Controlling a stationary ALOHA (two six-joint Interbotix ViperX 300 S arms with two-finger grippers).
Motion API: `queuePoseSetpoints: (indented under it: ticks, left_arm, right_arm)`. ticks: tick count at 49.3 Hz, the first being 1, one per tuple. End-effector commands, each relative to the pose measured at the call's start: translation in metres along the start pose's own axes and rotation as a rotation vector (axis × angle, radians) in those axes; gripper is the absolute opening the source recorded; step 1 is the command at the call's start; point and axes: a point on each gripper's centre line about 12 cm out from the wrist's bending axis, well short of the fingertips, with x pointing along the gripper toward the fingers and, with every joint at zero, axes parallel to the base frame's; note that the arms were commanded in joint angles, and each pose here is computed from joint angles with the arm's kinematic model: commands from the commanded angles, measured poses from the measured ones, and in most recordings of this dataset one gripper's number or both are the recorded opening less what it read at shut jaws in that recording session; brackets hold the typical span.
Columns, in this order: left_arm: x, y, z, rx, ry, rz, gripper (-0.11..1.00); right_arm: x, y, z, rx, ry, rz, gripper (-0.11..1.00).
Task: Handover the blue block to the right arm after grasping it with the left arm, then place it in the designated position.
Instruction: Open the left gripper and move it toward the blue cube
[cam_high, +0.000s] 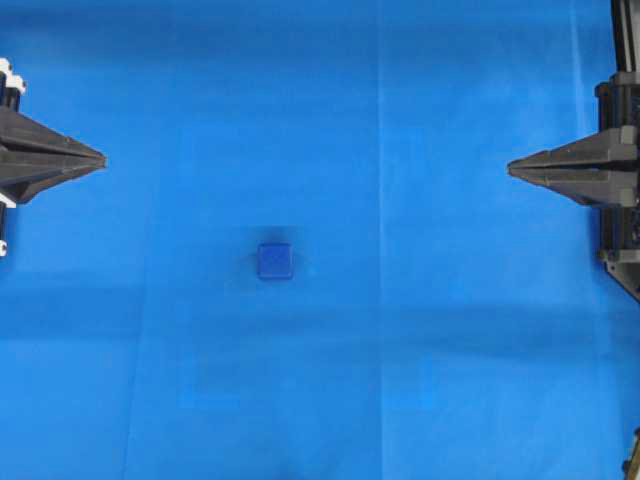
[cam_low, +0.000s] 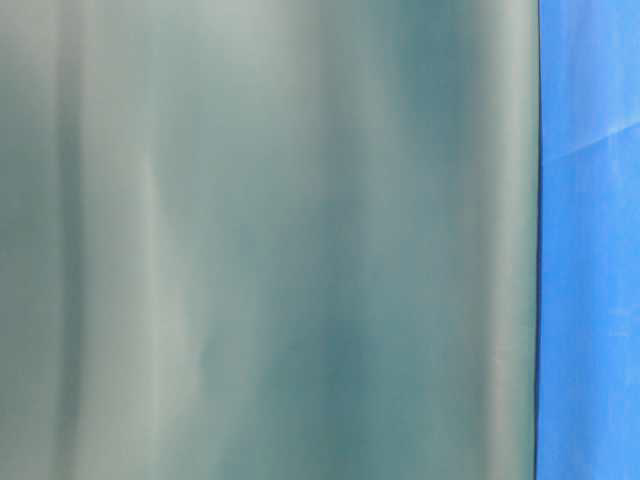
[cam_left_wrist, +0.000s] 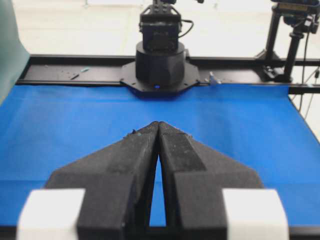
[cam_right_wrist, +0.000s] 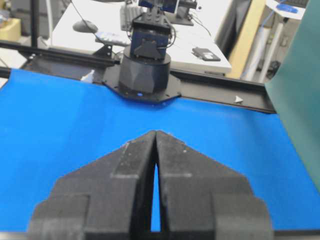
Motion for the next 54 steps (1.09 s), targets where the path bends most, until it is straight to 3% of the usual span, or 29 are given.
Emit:
queuePoseSetpoints:
  ticks: [1,34,40,48,51,54]
  left_arm:
    - [0.0028,0.0012,0.004,0.005,-0.009,0.006,0.0]
    - [0.002,0.0015,0.0065,0.007,-0.021,0.007,0.04]
    - [0.0012,0.0015,0.0077,0.005,-0.028,0.007,0.35]
    - [0.001,0.0012,0.0078,0.001,-0.028,0.006,0.82]
    - [0.0008,0.0012,0.0082,0.001,-0.029,0.006,0.91]
    - [0.0008,0.0012,0.0082,0.001,-0.029,0.006,0.93]
  right_arm:
    - [0.0026,-0.0013,0.0091,0.002,-0.025,-0.007,0.01]
    - [0.007,-0.001,0.0044,0.012,0.009,-0.005,0.0]
    - [0.0071,-0.0018,0.005,0.028,0.008,-0.01,0.22]
    - [0.0081,-0.0017,0.0037,0.034,0.014,-0.011,0.69]
    - [0.0087,-0.0021,0.0036,0.035,0.015,-0.013,0.86]
    - [0.0087,-0.0021,0.0036,0.035,0.015,-0.013,0.95]
